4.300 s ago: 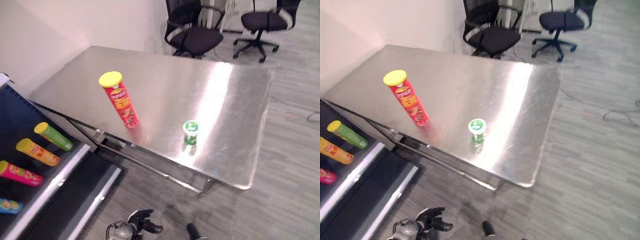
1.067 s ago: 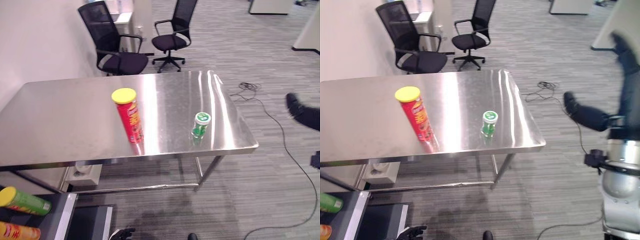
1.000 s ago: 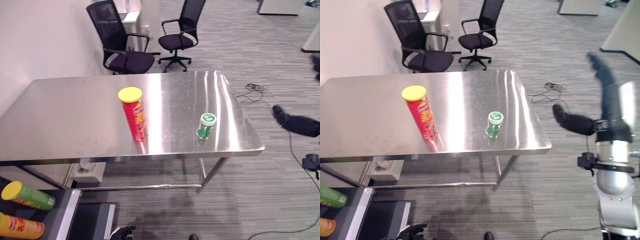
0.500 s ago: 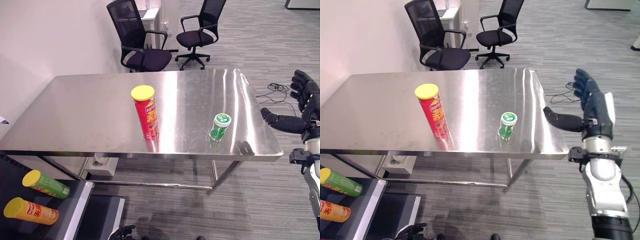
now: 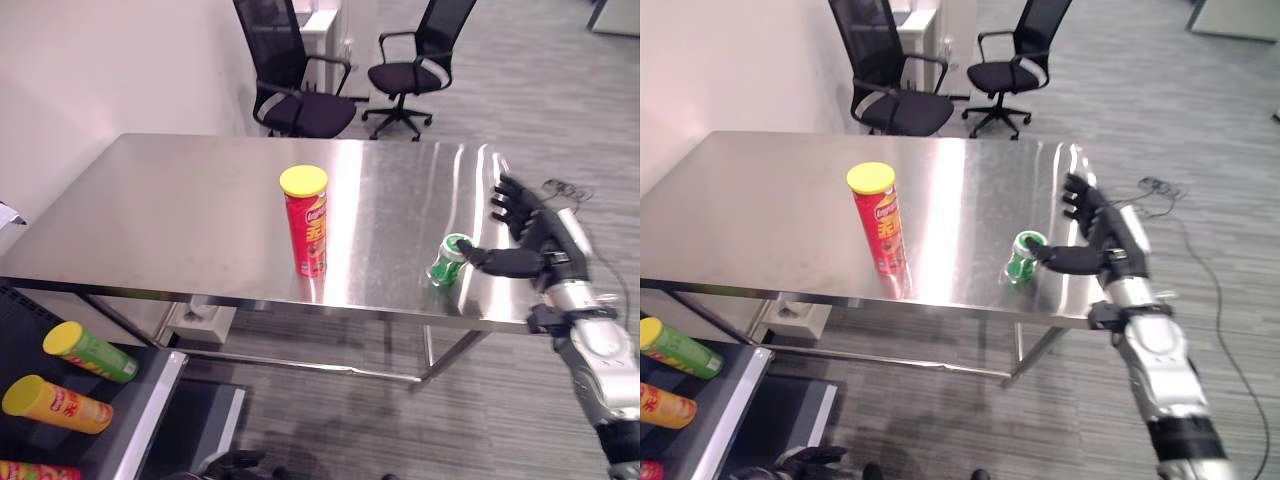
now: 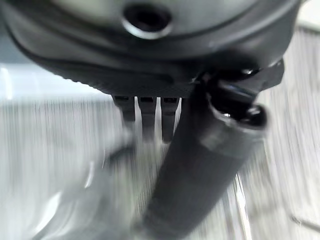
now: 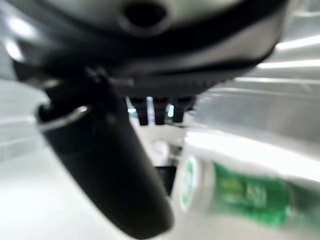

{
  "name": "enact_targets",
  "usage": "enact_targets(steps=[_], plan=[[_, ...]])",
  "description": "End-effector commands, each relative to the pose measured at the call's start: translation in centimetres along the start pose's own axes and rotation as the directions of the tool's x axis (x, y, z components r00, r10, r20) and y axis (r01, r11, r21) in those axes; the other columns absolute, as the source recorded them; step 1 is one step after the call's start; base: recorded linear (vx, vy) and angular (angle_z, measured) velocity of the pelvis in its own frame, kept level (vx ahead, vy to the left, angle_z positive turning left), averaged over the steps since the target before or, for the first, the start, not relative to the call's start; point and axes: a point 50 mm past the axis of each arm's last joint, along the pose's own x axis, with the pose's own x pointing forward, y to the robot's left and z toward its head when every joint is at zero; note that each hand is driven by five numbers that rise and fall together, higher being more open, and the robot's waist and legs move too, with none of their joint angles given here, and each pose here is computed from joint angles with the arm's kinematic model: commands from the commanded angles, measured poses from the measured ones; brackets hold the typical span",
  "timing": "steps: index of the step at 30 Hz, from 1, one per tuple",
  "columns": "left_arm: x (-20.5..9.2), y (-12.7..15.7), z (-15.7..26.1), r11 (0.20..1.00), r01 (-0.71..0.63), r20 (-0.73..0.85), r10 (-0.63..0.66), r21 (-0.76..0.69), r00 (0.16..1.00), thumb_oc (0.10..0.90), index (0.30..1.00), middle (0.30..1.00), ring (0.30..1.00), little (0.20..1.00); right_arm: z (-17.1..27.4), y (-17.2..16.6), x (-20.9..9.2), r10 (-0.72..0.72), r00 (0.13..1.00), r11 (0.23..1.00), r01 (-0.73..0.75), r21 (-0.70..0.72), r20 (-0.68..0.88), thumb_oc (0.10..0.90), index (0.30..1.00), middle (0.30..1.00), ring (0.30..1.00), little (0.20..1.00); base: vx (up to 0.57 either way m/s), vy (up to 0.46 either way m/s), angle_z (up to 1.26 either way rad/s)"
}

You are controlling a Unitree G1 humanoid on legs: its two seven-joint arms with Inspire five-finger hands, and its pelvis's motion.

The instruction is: Put the goods on the table back onto the shelves and tidy them up.

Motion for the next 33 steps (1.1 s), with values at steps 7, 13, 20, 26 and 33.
enact_targets(steps=[7, 13, 20, 26, 33], plan=[[0.4, -3.2, 0.3, 0.996, 0.031, -0.012, -0.032, -0.085, 0.999, 0.8, 0.9, 0.9, 0.9, 0.9, 5.2, 0.4, 1.8, 0.0, 0.966, 0.999, 0.013, -0.051, 0.26, 0.8, 0.9, 0.9, 0.9, 0.9, 0.02, -0.012, 0.0], [0.4, -3.2, 0.3, 0.995, 0.031, -0.001, -0.031, -0.097, 1.0, 0.8, 0.9, 0.9, 0.9, 0.9, 4.6, 0.3, 1.5, -0.008, 0.972, 0.993, 0.034, -0.11, 0.233, 0.8, 0.9, 0.9, 0.9, 0.9, 0.01, -0.004, 0.03], [0.3, -3.0, 0.2, 0.995, 0.027, 0.012, -0.026, -0.091, 1.0, 0.8, 0.9, 0.9, 0.9, 0.9, 5.7, -0.7, 1.0, -0.079, 0.951, 0.986, 0.118, -0.115, 0.3, 0.8, 0.9, 0.9, 0.9, 0.9, 0.0, 0.0, 0.0], [0.2, -2.9, 0.0, 0.996, 0.028, 0.02, -0.026, -0.088, 0.999, 0.8, 0.9, 0.9, 0.9, 0.9, 6.2, -1.5, 0.8, -0.124, 0.937, 0.975, 0.177, -0.138, 0.327, 0.8, 0.9, 0.9, 0.9, 0.9, 0.0, 0.0, 0.0], [0.1, -2.7, -0.1, 0.995, 0.03, 0.027, -0.027, -0.09, 0.999, 0.8, 0.9, 0.9, 0.9, 0.9, 5.3, -1.6, 0.8, -0.129, 0.951, 0.974, 0.175, -0.143, 0.282, 0.8, 0.9, 0.9, 0.9, 0.9, 0.0, 0.0, 0.0]])
